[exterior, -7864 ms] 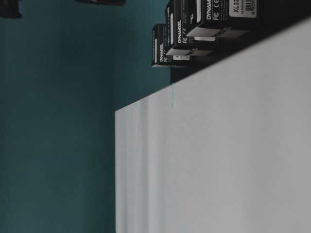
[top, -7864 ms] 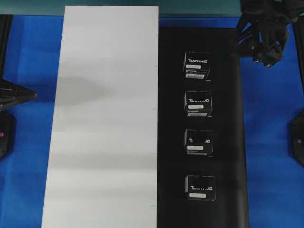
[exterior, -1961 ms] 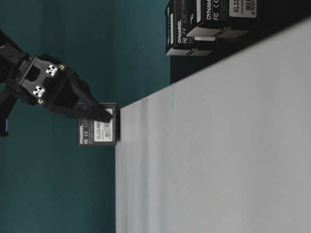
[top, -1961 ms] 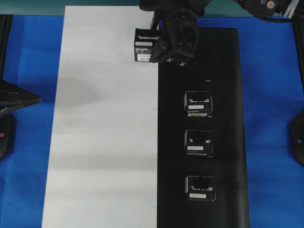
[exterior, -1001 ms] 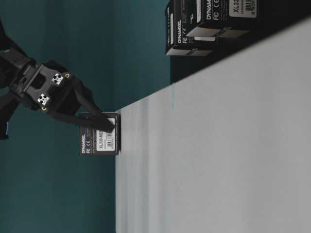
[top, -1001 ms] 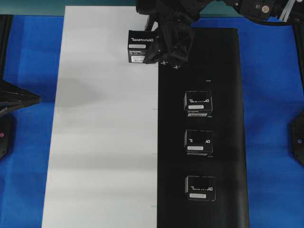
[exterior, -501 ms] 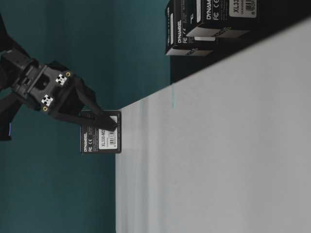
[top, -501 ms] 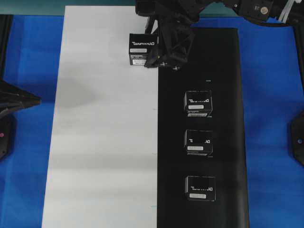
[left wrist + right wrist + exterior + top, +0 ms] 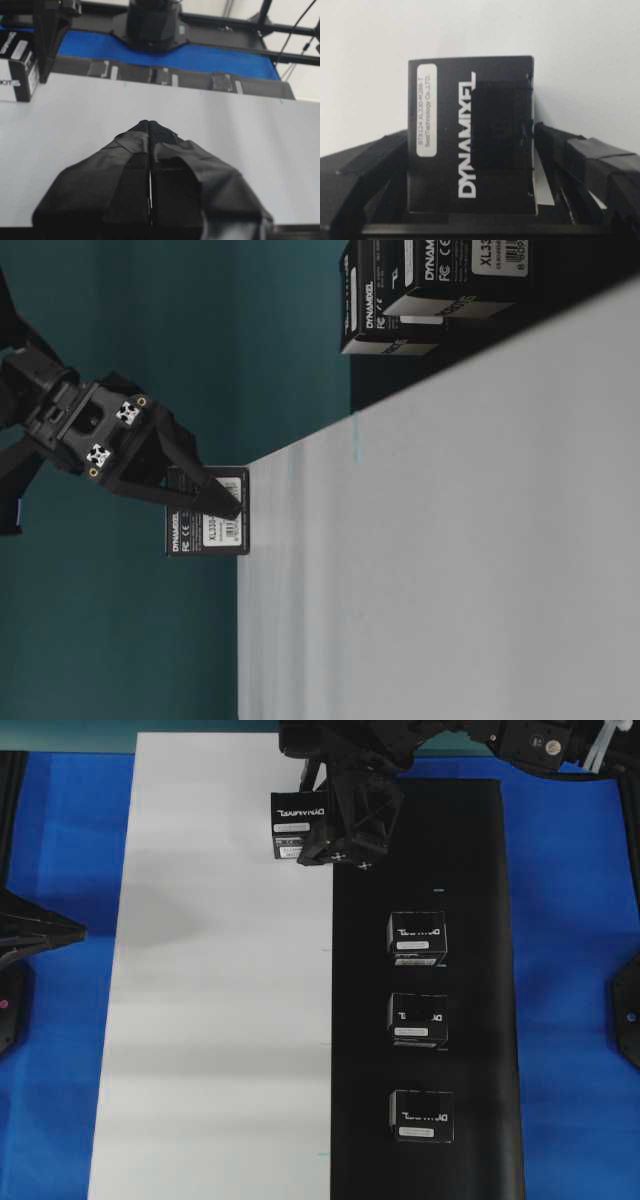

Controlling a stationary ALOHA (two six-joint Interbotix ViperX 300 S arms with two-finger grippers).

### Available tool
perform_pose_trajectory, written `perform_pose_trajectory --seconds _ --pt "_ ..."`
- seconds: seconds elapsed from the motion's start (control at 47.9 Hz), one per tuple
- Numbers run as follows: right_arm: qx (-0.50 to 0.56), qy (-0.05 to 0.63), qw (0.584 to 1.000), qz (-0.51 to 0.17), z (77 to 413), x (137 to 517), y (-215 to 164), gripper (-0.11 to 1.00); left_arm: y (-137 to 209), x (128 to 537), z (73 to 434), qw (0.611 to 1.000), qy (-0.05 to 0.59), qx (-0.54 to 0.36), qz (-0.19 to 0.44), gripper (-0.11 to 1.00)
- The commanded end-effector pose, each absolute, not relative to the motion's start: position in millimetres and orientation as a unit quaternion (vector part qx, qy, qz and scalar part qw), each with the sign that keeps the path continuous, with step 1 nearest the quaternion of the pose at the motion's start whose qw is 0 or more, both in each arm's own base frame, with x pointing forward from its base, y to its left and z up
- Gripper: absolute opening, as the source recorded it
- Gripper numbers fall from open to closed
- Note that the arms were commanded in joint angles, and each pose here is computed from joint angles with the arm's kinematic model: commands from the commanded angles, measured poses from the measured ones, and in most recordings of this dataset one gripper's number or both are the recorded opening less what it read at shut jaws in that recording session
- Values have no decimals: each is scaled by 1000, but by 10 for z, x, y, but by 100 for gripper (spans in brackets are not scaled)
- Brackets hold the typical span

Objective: Place the box from the black base onto the white base.
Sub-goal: 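Lower the box onto the white board's top edge and open the right gripper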

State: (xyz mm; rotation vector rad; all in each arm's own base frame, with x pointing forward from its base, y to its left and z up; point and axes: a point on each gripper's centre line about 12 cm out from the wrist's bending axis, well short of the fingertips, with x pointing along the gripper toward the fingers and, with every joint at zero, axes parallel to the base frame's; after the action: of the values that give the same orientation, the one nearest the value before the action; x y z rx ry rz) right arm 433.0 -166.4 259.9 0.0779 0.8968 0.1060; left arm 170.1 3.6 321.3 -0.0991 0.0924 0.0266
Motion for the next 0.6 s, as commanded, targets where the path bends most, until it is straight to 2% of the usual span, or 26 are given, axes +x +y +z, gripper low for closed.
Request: perform_pose_trajectory --seconds 0.0,0.229,0.584 --pt "37 428 902 51 2632 4355 -1636 98 40 1712 3266 998 40 -48 14 -6" --pt "43 421 905 41 2677 4342 -1673 98 40 1712 3266 998 40 -48 14 -6" --pt "29 381 924 22 3038 4230 -1680 98 40 1711 3272 998 39 -48 14 -6"
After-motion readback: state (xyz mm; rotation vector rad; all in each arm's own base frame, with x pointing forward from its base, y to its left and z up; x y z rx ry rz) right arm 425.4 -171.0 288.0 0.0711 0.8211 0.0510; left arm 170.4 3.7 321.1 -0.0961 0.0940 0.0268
